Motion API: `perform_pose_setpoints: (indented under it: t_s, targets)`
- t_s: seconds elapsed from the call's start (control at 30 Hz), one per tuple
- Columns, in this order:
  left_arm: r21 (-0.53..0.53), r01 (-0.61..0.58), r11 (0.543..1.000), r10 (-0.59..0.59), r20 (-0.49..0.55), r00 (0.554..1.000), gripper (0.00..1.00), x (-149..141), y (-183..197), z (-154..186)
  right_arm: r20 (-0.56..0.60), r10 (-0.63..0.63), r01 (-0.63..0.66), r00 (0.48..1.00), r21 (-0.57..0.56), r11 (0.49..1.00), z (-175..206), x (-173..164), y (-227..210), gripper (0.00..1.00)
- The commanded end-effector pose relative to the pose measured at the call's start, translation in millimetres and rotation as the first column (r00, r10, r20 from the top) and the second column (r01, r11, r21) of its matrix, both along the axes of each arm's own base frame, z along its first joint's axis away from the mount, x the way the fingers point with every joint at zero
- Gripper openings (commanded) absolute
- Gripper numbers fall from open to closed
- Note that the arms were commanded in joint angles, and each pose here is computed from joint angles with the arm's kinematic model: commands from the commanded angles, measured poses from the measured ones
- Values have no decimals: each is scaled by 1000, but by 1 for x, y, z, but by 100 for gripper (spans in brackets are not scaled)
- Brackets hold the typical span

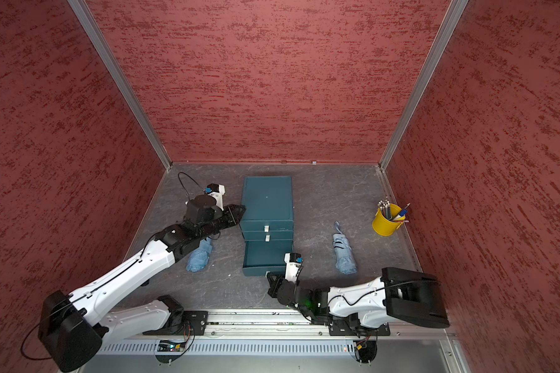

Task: Place the umbrella in the drawer by color
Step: Open the drawer in the storage box.

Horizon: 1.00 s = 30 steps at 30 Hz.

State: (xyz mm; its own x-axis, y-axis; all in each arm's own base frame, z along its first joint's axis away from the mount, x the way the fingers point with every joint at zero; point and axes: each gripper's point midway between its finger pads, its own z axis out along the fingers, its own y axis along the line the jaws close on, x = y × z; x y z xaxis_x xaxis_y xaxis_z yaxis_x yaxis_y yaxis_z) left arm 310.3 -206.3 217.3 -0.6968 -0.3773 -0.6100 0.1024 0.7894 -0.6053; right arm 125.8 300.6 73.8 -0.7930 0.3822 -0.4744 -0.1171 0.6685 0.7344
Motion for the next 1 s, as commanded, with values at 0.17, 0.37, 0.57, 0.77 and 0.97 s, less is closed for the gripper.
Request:
perform_pose_setpoints:
  t_s: [0.17,0.37,0.57,0.77,0.97]
  targets:
    - [225,33,974,59,-388,920,28,-59,38,-117,-2,-44,43,999,-180,983,-13,-23,-13,0]
    - [208,31,978,54,-392,919,28,-61,35,-116,4,-7,8,1000,-200,980,-6,-28,-5,0]
    - [192,11,981,66,-386,920,27,-62,34,-120,9,18,-16,1000,-202,979,-2,-32,2,0]
    - [170,2,985,66,-391,918,26,-63,31,-121,0,29,-29,1000,-237,971,-4,-36,4,0]
    - [159,22,987,39,-372,927,31,-65,29,-115,6,27,-23,1000,-331,943,-3,-43,-7,43]
